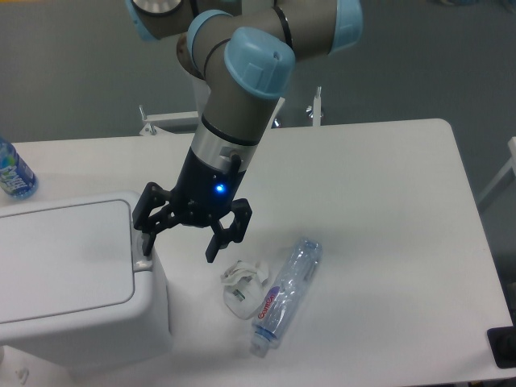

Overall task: Open the trash can
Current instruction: 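Press down on the grey button with the gripper fingers, then lift the gripper up and away from the opened trash can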

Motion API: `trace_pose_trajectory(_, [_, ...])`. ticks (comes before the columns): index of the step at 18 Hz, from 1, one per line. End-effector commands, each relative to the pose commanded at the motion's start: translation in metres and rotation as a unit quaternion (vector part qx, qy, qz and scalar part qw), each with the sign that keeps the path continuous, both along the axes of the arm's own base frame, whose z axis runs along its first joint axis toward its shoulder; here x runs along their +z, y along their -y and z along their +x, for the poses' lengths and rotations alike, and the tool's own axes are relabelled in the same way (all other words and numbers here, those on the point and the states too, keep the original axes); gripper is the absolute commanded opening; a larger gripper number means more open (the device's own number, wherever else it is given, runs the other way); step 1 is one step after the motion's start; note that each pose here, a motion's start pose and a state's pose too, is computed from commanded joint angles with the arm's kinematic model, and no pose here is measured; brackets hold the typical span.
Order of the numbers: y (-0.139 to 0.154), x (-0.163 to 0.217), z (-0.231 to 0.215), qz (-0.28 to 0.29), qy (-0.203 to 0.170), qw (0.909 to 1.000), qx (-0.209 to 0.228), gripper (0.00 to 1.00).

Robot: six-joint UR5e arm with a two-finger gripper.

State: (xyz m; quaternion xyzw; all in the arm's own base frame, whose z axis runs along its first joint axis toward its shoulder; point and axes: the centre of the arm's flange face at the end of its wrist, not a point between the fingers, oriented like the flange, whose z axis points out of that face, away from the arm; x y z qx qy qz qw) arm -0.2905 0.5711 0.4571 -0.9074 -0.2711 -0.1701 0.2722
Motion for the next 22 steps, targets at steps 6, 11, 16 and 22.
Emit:
trace_pose_trajectory(6, [0.000, -0.001, 0.000, 0.001, -0.001, 1.0000, 0.000, 1.00])
trace_pose_trajectory(11, [-0.001, -0.002, -0.001, 0.001, -0.001, 1.0000, 0.000, 1.00])
trace_pose_trajectory(16, [-0.002, -0.005, -0.002, -0.001, 0.000, 1.0000, 0.000, 1.00])
trace_pose_trajectory(22, [-0.002, 0.020, -0.005, 0.013, -0.023, 0.9997, -0.002, 1.00])
